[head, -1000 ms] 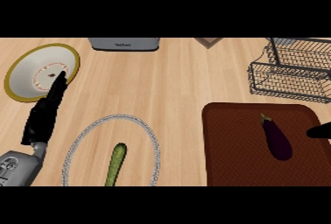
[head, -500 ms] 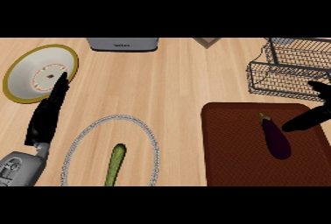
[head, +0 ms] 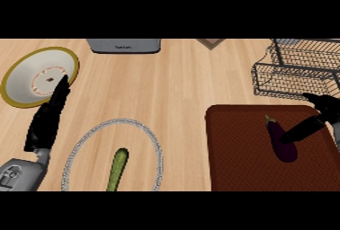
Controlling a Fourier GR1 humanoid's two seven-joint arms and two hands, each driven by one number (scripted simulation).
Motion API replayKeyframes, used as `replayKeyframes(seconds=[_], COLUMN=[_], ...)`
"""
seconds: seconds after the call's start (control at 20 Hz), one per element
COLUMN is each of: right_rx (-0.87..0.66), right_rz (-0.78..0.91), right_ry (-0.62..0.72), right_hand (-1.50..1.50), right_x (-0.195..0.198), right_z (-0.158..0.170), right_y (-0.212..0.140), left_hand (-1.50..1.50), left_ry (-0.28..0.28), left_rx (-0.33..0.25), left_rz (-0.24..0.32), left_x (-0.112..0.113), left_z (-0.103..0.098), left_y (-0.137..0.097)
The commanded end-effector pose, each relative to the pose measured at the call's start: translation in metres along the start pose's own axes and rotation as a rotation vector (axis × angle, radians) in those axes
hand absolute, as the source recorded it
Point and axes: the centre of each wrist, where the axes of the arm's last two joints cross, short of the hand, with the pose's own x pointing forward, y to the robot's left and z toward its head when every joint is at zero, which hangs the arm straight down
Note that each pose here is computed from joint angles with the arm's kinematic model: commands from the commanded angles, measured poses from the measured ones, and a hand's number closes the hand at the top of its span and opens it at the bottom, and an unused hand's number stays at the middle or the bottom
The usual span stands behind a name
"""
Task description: Pick the eggplant from the tray and place it in the tiered basket
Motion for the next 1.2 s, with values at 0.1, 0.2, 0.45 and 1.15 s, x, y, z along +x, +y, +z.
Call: replayKeyframes(seconds=[0.1, 0.2, 0.45, 1.15], right_rx=[-0.020, -0.060, -0.073, -0.029], right_rz=[0.094, 0.138, 0.154, 0.137], right_ry=[0.089, 0.093, 0.094, 0.144], right_hand=[-1.50, -1.50, -1.50, -1.50], right_x=[0.002, 0.025, 0.003, 0.011], right_z=[0.006, 0.023, 0.010, 0.001], right_y=[0.022, 0.019, 0.017, 0.044], left_hand=[0.00, 0.00, 0.00, 0.00], left_ry=[-0.005, 0.012, -0.007, -0.007], left_rx=[0.018, -0.002, 0.013, 0.005], left_rz=[0.003, -0.001, -0.005, -0.004], left_x=[-0.002, -0.016, -0.003, 0.014], left_z=[-0.005, 0.005, 0.008, 0.002], left_y=[-0.009, 0.004, 0.013, 0.021])
